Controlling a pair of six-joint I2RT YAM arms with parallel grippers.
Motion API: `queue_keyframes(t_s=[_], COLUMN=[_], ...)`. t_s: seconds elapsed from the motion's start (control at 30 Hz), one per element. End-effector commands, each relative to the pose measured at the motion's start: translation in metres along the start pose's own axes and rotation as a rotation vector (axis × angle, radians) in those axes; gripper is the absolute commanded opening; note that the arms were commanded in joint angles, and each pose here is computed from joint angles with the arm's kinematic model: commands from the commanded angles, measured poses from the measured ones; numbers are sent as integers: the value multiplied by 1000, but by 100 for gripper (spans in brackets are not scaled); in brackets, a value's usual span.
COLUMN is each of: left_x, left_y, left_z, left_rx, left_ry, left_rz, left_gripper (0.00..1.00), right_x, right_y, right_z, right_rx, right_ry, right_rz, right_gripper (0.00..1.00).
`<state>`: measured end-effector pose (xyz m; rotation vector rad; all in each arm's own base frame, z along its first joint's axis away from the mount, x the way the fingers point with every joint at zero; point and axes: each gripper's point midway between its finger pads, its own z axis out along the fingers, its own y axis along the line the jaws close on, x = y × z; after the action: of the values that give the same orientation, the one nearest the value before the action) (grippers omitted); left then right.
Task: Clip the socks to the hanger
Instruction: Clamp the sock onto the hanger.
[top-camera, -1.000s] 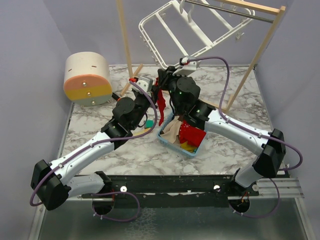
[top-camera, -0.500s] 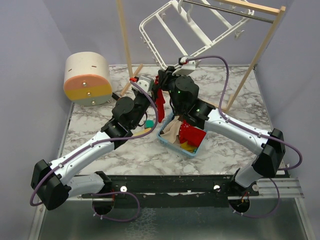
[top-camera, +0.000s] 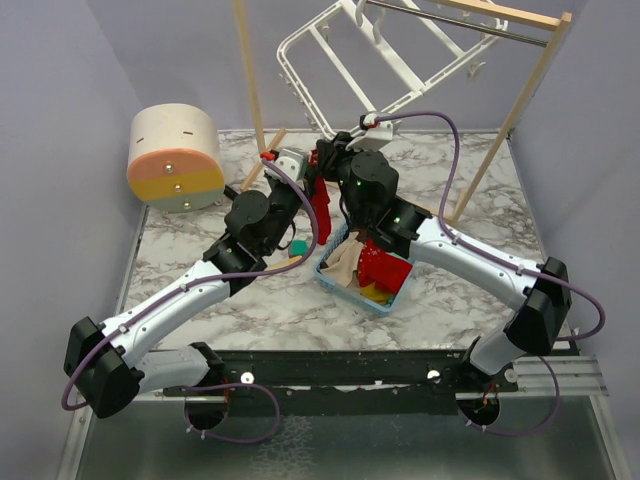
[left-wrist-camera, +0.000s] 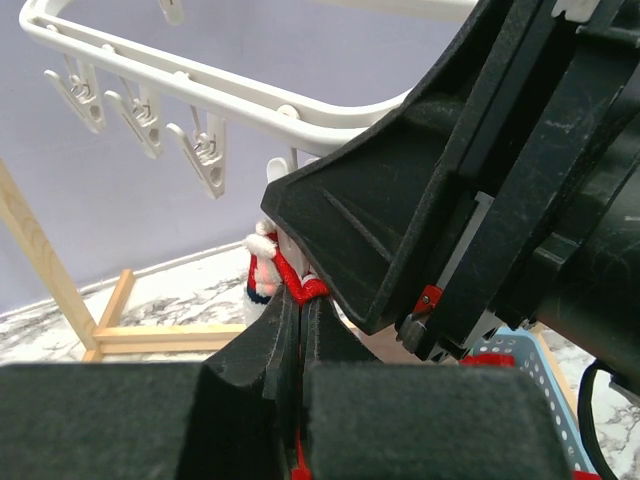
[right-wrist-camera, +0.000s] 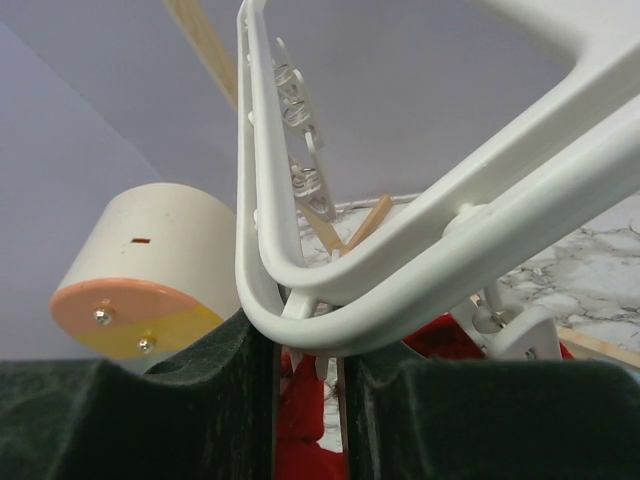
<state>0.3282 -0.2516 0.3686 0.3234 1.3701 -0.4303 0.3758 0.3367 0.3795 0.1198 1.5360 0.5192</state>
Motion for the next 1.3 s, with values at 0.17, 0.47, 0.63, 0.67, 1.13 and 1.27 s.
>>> queue_keyframes(t_s=[0.17, 0.47, 0.63, 0.67, 1.13, 1.27], left_x=[-15, -16, -19, -20, -15, 2], left_y=[3, 2, 1, 1, 15, 38], left_z=[-3, -6, -12, -14, -69, -95], left_rx=[-9, 1, 18, 21, 39, -45], left_ry=[-53, -57, -60, -60, 9, 37], left_rz=[-17, -21, -22, -21, 45, 71], left_gripper=[0, 14, 30, 34, 84, 89], right_x=[-1, -20, -32, -34, -58, -49], right_y=[-2, -2, -2, -3, -21, -36], right_z=[-13, -28, -40, -43, -103, -124], right_rx=[-27, -56, -84, -91, -173, -200], right_ry=[56, 49, 51, 49, 126, 145], right_rz=[-5, 23, 40, 43, 24, 2], right_gripper=[38, 58, 64, 65, 76, 76])
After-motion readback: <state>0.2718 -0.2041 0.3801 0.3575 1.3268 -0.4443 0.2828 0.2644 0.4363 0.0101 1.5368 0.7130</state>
